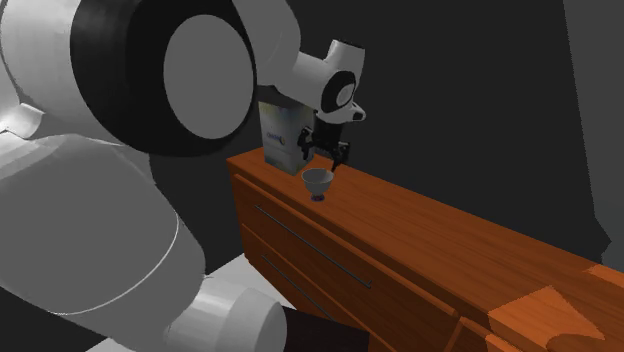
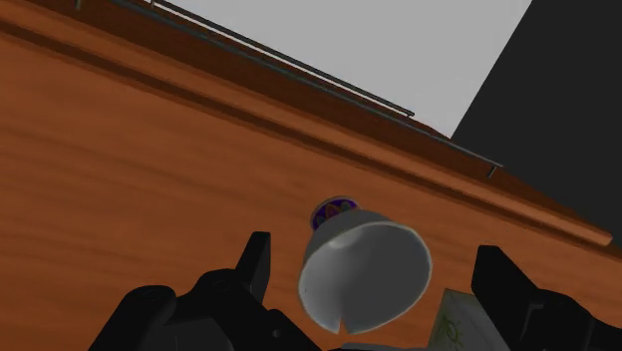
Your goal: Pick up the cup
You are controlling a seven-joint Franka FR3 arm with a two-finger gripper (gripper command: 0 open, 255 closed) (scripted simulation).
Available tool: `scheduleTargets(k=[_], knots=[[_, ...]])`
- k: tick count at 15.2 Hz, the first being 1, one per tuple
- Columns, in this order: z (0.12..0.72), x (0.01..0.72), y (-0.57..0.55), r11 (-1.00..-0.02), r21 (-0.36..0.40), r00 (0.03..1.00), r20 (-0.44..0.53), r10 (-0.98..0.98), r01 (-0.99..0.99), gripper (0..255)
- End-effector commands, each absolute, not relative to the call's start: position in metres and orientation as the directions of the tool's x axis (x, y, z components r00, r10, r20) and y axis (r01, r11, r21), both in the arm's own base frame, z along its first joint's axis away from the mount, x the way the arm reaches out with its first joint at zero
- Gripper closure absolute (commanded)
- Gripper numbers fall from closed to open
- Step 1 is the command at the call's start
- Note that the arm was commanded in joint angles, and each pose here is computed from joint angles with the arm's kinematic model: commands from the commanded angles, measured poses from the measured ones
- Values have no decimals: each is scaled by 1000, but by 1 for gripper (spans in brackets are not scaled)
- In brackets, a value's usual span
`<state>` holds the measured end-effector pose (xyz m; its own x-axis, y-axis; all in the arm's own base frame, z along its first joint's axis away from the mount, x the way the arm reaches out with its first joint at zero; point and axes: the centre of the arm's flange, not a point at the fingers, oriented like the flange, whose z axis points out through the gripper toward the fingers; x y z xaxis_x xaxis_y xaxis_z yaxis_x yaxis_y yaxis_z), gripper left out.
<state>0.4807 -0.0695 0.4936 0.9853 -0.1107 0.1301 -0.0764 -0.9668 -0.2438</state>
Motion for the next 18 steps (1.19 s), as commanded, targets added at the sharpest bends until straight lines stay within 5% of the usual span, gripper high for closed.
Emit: scheduleTargets(k=[1,9,18], knots=[[475,503,-76,-962,-262,986,128,-108,-71,0],[404,586,-94,-941,-334,989,116,-96,-52,0],[362,589,-95,-940,-337,989,116,-96,-51,0]])
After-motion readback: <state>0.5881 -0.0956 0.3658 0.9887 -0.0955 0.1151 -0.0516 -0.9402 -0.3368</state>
